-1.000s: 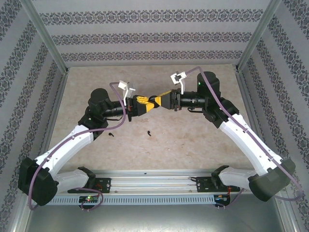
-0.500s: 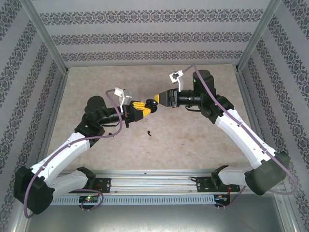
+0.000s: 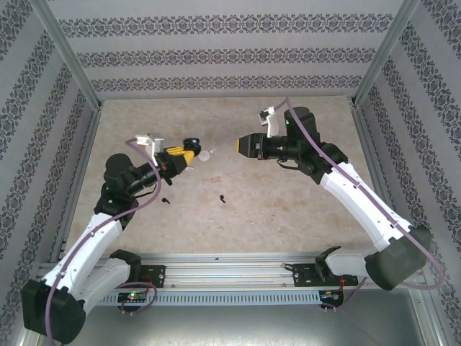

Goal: Insert the wireless bluetooth earbuds into the charging case

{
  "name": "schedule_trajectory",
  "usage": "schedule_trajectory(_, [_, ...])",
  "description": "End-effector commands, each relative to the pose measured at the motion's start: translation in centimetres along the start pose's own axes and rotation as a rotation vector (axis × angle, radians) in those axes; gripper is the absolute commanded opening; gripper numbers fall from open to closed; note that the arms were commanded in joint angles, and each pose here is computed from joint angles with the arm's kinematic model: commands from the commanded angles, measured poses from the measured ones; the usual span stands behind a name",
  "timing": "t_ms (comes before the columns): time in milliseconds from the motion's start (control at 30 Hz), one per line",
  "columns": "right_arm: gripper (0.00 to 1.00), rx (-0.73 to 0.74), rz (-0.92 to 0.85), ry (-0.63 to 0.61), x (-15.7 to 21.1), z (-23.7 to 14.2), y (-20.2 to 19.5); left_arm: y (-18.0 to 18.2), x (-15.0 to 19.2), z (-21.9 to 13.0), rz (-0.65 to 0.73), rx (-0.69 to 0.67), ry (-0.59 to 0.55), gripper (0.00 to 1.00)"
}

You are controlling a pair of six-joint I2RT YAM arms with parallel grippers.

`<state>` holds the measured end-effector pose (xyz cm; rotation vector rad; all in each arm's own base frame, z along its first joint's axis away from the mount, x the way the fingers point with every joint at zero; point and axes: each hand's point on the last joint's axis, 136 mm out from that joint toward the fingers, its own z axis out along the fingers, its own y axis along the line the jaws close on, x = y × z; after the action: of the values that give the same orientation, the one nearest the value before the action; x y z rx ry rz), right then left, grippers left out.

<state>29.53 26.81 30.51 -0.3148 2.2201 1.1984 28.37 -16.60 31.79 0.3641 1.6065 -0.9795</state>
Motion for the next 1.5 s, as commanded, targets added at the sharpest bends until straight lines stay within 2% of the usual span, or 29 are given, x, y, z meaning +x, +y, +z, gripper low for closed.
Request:
schedule_trajectory(0, [0.44,0.146,0.023,0.077,2.2,2.7,-2.4,3.2,-1.0,-2.5,-0.074,-0.200,-0.052,0.00])
schedule_trajectory(67, [0.46,0.205,0.020,0.120,3.4,4.7,-3.3,5.0,-1.3,-4.4,-0.091,-0.328,-0.071,0.00])
schedule_trajectory(167, [0.47,0.228,0.012,0.198,5.1,8.5,-4.0,5.5,-1.9,-6.6,-0.076,-0.423,-0.100,0.00])
schedule_trajectory(367, [0.44,0.231,-0.028,0.353,8.4,16.3,-4.2,3.6,-1.4,-9.4,-0.030,-0.461,-0.085,0.00])
schedule_trajectory(700, [0.40,0.246,-0.190,0.480,13.7,26.8,-2.0,0.4,0.0,-15.0,-0.005,-0.559,-0.109,0.00])
schedule_trajectory(900, [0.41,0.280,-0.346,0.502,16.3,30.3,-1.7,-0.7,1.1,-16.3,-0.039,-0.556,-0.107,0.00])
schedule_trajectory(1100, [0.43,0.322,-0.424,0.520,16.1,32.2,-2.2,-1.6,2.1,-16.9,-0.100,-0.536,-0.099,0.00])
schedule_trajectory(1300, [0.45,0.324,-0.465,0.515,16.2,33.5,-2.6,-1.8,3.1,-17.5,-0.103,-0.558,-0.049,0.00])
schedule_trajectory(1467, [0.45,0.333,-0.504,0.542,16.7,34.0,-2.8,-2.0,3.6,-18.5,-0.103,-0.581,-0.056,0.00])
